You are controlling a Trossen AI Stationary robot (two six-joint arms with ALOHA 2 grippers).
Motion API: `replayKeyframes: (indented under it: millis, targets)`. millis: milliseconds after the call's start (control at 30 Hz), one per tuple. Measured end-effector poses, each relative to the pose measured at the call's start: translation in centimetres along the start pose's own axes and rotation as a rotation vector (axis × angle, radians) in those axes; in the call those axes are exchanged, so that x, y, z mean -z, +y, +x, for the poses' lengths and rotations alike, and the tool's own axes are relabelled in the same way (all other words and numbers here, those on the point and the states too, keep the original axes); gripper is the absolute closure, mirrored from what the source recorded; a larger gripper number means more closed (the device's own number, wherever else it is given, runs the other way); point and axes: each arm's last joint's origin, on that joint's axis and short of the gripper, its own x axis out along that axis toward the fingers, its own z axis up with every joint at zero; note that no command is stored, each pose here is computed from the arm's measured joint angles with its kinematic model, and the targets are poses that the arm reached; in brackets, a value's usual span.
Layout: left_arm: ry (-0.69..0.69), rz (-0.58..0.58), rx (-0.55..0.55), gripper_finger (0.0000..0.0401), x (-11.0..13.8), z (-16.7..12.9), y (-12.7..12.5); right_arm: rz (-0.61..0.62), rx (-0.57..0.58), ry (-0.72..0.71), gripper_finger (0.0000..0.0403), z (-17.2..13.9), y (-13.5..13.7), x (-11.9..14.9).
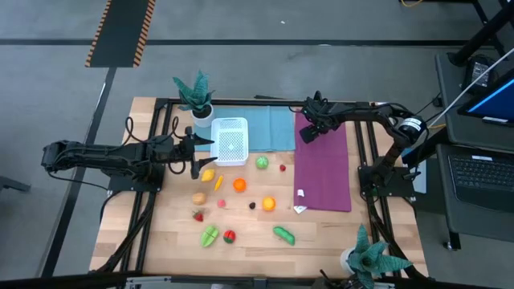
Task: Pick and placing Produce into tupperware
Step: Put the red cherry into the white basket
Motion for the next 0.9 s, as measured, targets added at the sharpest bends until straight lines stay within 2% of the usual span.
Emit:
replayKeyframes:
  millis: [267,900]
  targets:
    - [0.000,0.000,0.000,0.0115,0.00,0.00,0.00,-0.003,-0.022,0.009,0.0251,0.02,0.06,0.03]
    - [0.000,0.000,0.000,0.0115,0.00,0.00,0.00,-0.002,-0.059,-0.003,0.0249,-0.78,-0.03,-0.01]
